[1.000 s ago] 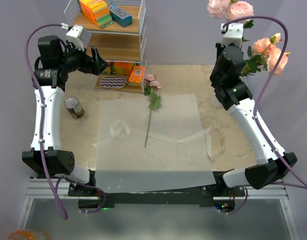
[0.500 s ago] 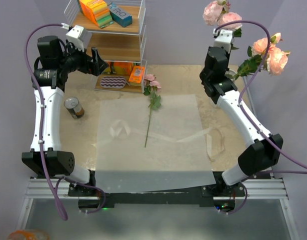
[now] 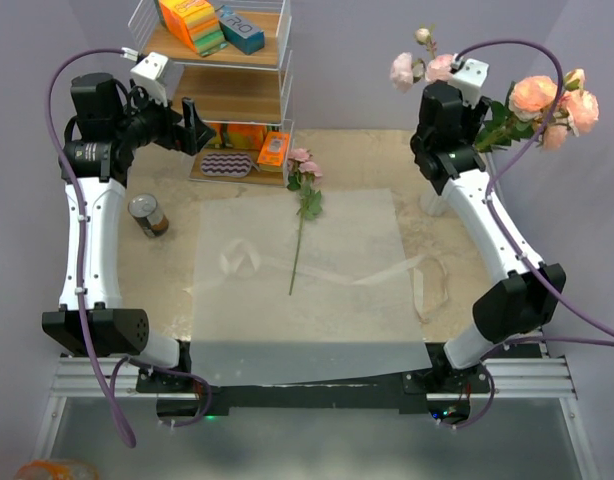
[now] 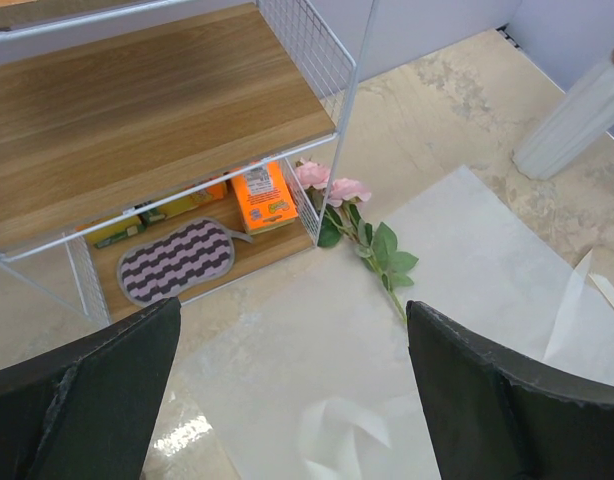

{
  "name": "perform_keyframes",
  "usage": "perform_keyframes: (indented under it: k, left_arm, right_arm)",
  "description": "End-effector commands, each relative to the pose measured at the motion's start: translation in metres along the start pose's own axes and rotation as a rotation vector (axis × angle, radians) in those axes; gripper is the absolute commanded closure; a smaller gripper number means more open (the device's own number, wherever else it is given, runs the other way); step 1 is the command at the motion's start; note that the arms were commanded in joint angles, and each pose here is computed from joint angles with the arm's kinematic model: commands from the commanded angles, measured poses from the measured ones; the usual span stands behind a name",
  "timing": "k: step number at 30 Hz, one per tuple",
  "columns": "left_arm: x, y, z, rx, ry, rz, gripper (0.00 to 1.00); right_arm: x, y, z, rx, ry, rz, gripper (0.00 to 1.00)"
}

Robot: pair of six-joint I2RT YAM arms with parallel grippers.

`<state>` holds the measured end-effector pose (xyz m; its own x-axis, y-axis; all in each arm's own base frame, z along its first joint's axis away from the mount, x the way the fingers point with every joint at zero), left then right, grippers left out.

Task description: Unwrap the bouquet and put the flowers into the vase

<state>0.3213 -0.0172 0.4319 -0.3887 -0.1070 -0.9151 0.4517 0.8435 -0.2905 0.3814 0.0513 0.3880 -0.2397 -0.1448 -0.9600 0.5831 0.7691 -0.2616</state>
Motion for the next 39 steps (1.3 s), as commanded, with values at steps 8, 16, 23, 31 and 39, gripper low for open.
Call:
perform_keyframes:
  k: [8,16,23,31,39]
  left_arm:
    - [-0.007,-0.008,-0.013,0.010,-0.028,0.038,0.01]
    - [-0.009,-0.009,-0.013,0.024,-0.020,0.024,0.01]
    - [-0.011,-0.010,-0.016,0.006,-0.032,0.025,0.01]
    - [-0.013,-0.010,-0.017,-0.003,-0.042,0.034,0.01]
    - [-0.009,-0.009,-0.019,-0.016,-0.040,0.054,0.01]
  right_arm:
    - [-0.045,-0.039,-0.059,-0.290,-0.242,0.228,0.42]
    - [-0.094,-0.024,-0.141,-0.827,-0.613,0.128,0.36]
    - [-0.061,0.044,-0.166,-1.107,-0.457,-0.049,0.36]
    - [0.022,0.145,-0.190,-1.102,-0.118,-0.160,0.25]
    - [0.103,0.233,-0.172,-0.798,0.207,-0.250,0.12]
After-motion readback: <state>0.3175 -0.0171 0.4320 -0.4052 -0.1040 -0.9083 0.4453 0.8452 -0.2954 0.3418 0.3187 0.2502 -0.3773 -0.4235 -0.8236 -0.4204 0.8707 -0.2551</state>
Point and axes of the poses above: each gripper's point midway between its finger pads, its own z axis out along the fingers, its own y axis along the line the jaws close on, x = y × z, the point moved 10 cm from there along -z, back along the fingers, and after that the axes turned 12 degrees about -z, right-handed, at the moved point
